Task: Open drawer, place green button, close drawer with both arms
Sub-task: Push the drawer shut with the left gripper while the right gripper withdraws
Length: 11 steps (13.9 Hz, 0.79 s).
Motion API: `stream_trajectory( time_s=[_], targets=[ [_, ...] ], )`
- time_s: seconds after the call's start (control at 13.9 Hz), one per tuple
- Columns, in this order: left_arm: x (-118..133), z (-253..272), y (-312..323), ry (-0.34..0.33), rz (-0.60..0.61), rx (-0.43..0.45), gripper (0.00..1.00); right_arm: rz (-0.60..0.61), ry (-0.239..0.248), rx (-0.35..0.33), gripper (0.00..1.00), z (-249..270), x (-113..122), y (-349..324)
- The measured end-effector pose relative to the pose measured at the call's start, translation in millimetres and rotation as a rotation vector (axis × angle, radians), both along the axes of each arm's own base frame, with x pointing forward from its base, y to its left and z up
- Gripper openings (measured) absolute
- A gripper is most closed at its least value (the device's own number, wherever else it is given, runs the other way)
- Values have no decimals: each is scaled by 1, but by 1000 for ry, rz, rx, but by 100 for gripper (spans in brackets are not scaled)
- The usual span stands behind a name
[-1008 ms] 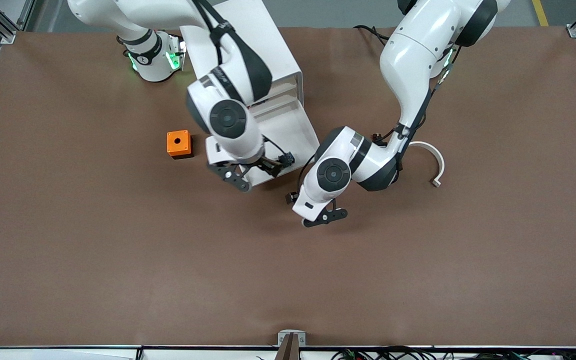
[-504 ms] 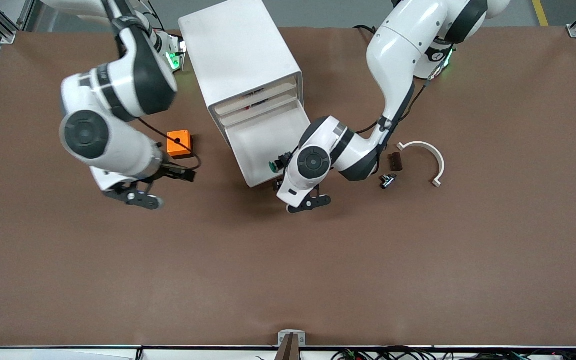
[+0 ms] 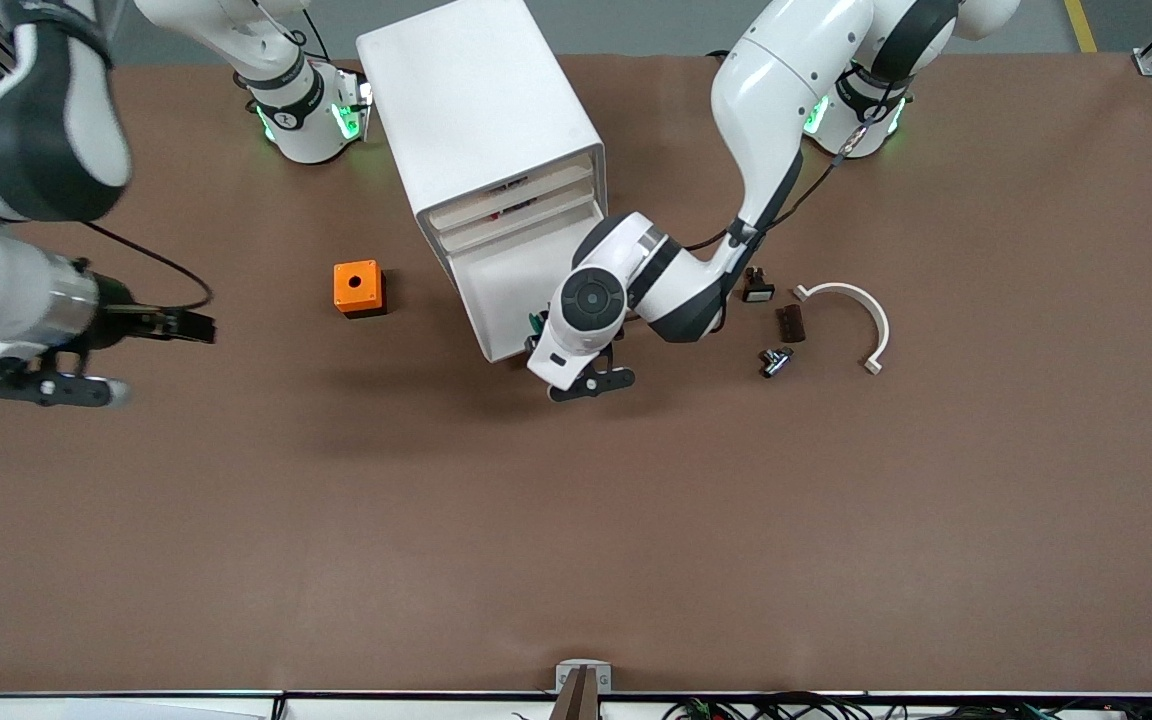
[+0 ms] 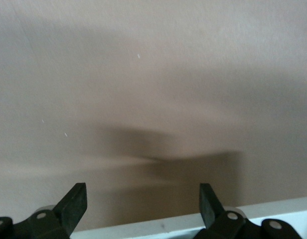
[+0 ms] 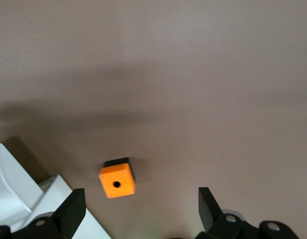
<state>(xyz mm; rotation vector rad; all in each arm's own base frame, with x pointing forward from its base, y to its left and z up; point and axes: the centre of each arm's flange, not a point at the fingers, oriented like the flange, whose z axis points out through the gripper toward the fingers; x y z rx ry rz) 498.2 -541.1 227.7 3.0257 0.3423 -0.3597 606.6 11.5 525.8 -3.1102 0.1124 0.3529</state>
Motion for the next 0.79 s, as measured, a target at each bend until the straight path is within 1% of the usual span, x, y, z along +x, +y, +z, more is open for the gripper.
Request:
stream_trajectory(
  time_s=[0.14,0.22,0.36,0.5,0.65,0.79],
  targets=[
    [-19,-2,-15,9,5,12,100,23,-5,-13,100,13,-2,-39],
    [-32,-4,-25,19,10,16,100,31,-6,-21,100,19,-2,-47],
    [-59,-7,-44,51,16,11,100,33,-3,-28,100,23,-3,-48],
    [-81,-10,-58,81,27,8,100,34,-4,-36,100,23,-3,-48],
    [-97,-12,-67,115,42,0,100,28,-25,-39,100,31,-1,-52],
    [-112,-15,-74,142,50,-2,100,24,-67,-43,100,50,1,-54]
  ],
)
